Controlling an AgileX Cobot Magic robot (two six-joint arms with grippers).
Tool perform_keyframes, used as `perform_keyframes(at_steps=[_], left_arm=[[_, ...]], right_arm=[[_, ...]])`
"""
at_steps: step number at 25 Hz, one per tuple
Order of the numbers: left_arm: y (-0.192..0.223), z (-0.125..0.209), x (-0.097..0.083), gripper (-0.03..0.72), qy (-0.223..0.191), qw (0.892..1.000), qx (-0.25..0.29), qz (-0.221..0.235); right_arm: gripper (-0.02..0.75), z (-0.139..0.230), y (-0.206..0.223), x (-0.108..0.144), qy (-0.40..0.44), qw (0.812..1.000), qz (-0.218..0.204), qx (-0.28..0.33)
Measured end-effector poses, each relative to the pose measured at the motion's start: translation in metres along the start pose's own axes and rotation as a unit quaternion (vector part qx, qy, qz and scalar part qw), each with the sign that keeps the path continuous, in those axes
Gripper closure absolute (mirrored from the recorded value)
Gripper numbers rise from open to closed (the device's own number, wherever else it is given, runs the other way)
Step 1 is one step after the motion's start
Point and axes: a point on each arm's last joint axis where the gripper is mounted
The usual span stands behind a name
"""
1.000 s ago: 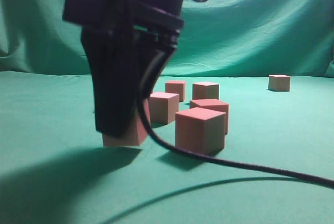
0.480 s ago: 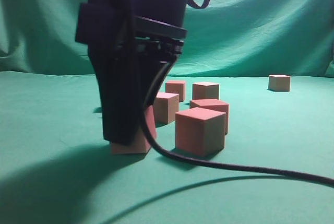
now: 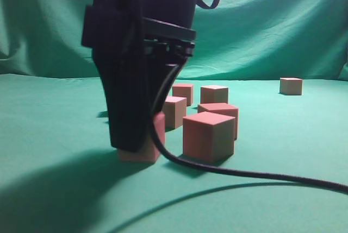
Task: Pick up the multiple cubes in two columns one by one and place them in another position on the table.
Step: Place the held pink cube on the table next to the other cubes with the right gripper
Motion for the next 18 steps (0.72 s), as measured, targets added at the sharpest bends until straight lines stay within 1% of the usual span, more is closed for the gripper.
perform_keyframes(at_steps=[1, 2, 5, 7, 8, 9, 11, 13, 14, 18], left_arm=[[0.000, 0.000, 0.000, 0.688, 0.000, 1.000, 0.000, 0.000], [0.000, 0.000, 0.000, 0.688, 0.000, 1.000, 0.000, 0.000], [0.000, 0.000, 0.000, 0.688, 0.000, 1.000, 0.000, 0.000], [0.000, 0.000, 0.000, 0.688, 0.000, 1.000, 0.000, 0.000], [0.000, 0.000, 0.000, 0.688, 0.000, 1.000, 0.000, 0.000], [0.000, 0.000, 0.000, 0.688, 0.000, 1.000, 0.000, 0.000], [0.000, 0.000, 0.000, 0.688, 0.000, 1.000, 0.000, 0.000], [0.000, 0.000, 0.000, 0.688, 0.000, 1.000, 0.000, 0.000], [0.000, 0.000, 0.000, 0.688, 0.000, 1.000, 0.000, 0.000], [0.000, 0.000, 0.000, 0.688, 0.000, 1.000, 0.000, 0.000]], right_arm=[[0.458, 0.000, 0.000, 0.000, 0.000, 1.000, 0.000, 0.000], [0.374, 0.000, 0.000, 0.000, 0.000, 1.000, 0.000, 0.000], [0.224, 0.000, 0.000, 0.000, 0.001, 1.000, 0.001, 0.000], [0.139, -0.002, -0.003, -0.002, 0.002, 1.000, 0.003, -0.001], [0.123, -0.004, -0.006, -0.004, 0.005, 1.000, 0.003, -0.002], [0.135, -0.007, -0.010, -0.006, 0.009, 1.000, 0.005, -0.005], [0.135, -0.014, -0.021, -0.011, 0.014, 1.000, 0.005, -0.007], [0.135, -0.021, -0.035, -0.016, 0.018, 1.000, 0.005, -0.007], [0.110, -0.024, -0.044, -0.019, 0.023, 1.000, 0.004, -0.008], [0.110, -0.036, -0.080, -0.027, 0.043, 0.999, -0.003, -0.004]])
Point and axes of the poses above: a point on each arm's last joint axis where the gripper is mounted, y pointing out along that axis toward the gripper, x along the wrist's bending axis when the last joint is at zero, z = x × y, and after that the axes turned 14 degrees about -y, right-handed
